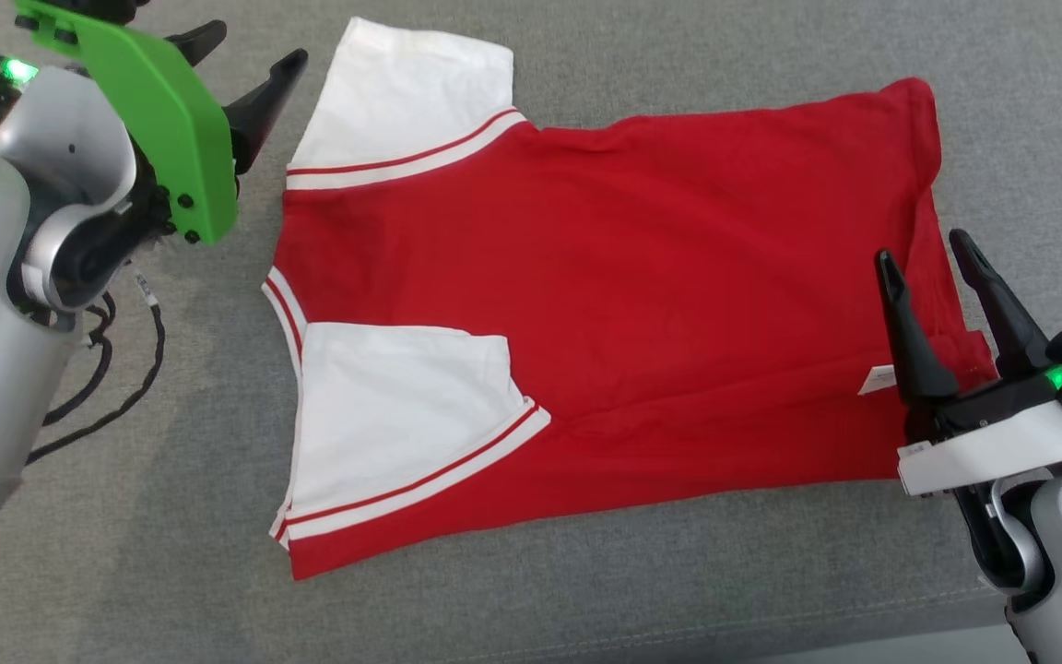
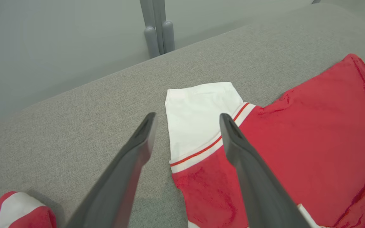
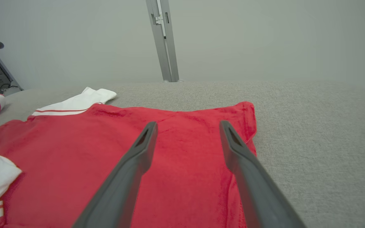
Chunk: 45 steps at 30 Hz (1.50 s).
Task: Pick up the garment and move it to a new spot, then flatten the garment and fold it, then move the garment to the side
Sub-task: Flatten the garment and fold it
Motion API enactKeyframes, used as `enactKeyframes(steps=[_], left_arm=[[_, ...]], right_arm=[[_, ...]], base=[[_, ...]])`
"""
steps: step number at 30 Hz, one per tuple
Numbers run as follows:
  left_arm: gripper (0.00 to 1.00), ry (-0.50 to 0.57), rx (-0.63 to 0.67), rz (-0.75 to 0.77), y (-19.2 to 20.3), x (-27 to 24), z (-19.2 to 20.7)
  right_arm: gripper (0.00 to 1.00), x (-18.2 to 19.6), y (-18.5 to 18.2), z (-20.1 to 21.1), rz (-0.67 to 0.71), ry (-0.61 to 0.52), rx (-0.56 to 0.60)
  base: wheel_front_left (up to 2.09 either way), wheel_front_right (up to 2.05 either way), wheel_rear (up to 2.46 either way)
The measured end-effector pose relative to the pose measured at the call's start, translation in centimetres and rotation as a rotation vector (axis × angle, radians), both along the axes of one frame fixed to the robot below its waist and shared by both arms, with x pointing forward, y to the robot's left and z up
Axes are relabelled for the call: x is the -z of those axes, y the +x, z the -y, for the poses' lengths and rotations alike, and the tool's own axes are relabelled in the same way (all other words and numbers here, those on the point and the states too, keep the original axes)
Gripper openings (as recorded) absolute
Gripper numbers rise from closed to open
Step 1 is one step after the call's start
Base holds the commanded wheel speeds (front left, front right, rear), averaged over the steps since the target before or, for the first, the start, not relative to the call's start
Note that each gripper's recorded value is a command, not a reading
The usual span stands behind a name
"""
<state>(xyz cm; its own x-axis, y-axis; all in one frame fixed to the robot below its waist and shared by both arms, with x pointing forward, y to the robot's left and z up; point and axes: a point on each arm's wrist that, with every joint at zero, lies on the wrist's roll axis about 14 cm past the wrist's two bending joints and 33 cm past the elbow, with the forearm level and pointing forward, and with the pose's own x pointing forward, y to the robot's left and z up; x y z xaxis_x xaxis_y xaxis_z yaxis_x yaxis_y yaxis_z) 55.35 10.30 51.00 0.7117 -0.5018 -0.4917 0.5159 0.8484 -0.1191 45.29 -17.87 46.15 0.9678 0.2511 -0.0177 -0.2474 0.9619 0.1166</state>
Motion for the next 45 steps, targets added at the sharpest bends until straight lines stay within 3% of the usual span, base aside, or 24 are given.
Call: enactKeyframes(steps=[15, 23, 34, 36, 37, 40, 41, 45], left_arm=[[1.0, 0.098, -0.011, -0.171, 7.7, 9.4, 0.8], [1.0, 0.169, 0.021, -0.205, 9.2, 13.6, 1.4], [1.0, 0.18, 0.01, -0.202, 10.8, 15.3, 1.6], [0.87, 0.172, 0.004, -0.214, 10.8, 15.4, 1.6], [0.74, 0.17, 0.003, -0.222, 10.7, 15.5, 1.6], [0.28, 0.159, 0.001, -0.256, 10.4, 15.6, 1.6], [0.0, 0.147, 0.0, -0.271, 10.2, 15.5, 1.7], [0.0, 0.101, 0.009, -0.317, 9.5, 15.2, 2.4]], right_arm=[[1.0, 4.8, 1.6, 1.6, -0.092, 0.007, 0.07], [1.0, 6.1, 1.7, 2.9, -0.118, -0.008, 0.11], [1.0, 7.1, 1.3, 3.5, -0.149, -0.012, 0.136], [1.0, 7.0, 1.3, 3.8, -0.147, -0.012, 0.143], [1.0, 7.0, 1.3, 3.8, -0.146, -0.013, 0.144], [1.0, 6.8, 1.4, 4.1, -0.14, -0.014, 0.151], [1.0, 6.8, 1.5, 4.1, -0.138, -0.014, 0.152], [1.0, 6.4, 1.6, 4.1, -0.126, -0.013, 0.151]], base=[[0.0, 0.0, 0.0], [0.0, 0.0, 0.0], [0.0, 0.0, 0.0], [0.0, 0.0, 0.0], [0.0, 0.0, 0.0], [0.0, 0.0, 0.0], [0.0, 0.0, 0.0], [0.0, 0.0, 0.0]])
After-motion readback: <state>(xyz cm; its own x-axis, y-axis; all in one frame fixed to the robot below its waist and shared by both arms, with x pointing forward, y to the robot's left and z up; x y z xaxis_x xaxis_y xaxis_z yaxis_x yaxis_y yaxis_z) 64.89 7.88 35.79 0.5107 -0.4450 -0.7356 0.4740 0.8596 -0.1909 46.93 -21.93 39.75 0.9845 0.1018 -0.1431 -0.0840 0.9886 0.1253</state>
